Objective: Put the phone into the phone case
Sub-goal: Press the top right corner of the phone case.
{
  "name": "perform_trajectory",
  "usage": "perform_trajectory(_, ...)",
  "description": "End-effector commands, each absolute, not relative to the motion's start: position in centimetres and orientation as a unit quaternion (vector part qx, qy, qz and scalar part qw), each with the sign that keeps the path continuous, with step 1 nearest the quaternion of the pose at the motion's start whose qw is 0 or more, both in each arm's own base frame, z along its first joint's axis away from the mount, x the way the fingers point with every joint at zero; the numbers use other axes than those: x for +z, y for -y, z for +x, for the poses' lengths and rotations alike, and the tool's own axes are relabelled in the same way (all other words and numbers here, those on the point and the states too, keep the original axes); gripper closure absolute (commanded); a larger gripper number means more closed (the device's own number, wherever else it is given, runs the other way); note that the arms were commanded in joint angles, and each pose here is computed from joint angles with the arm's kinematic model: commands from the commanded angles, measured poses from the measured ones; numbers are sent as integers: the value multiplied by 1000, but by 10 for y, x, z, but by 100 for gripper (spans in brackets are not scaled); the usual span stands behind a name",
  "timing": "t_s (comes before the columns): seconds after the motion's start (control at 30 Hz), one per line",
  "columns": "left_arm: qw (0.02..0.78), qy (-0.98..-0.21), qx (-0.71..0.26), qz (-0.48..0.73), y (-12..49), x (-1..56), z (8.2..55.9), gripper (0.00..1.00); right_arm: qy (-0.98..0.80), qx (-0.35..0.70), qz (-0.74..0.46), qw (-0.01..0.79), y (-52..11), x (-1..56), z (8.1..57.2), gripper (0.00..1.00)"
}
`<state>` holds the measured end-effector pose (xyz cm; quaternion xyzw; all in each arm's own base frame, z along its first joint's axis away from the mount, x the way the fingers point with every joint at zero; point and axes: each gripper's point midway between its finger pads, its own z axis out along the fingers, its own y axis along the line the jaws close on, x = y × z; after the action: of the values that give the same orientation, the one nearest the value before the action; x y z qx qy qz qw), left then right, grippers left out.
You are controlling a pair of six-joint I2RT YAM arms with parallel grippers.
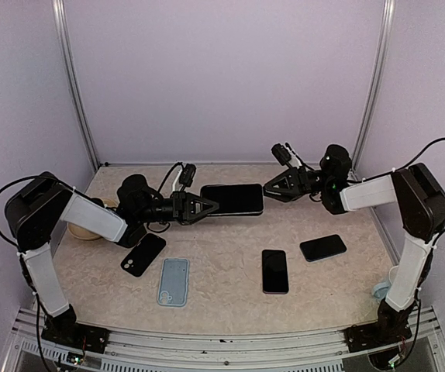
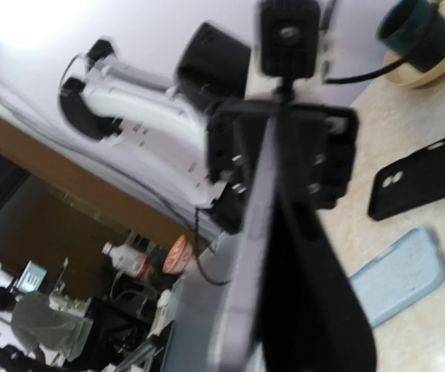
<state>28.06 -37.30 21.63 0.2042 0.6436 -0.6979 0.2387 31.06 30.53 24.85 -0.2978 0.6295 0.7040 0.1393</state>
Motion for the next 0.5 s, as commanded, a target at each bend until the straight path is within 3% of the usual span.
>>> perform_trajectory(0.0, 280, -603, -706, 245, 372, 249, 273, 100, -665, 662, -283, 199, -307, 244, 341, 56)
perform_trajectory(0.47, 279, -593, -711, 256, 375, 256, 269, 100, -687, 636, -288, 201, -310, 239, 343, 52)
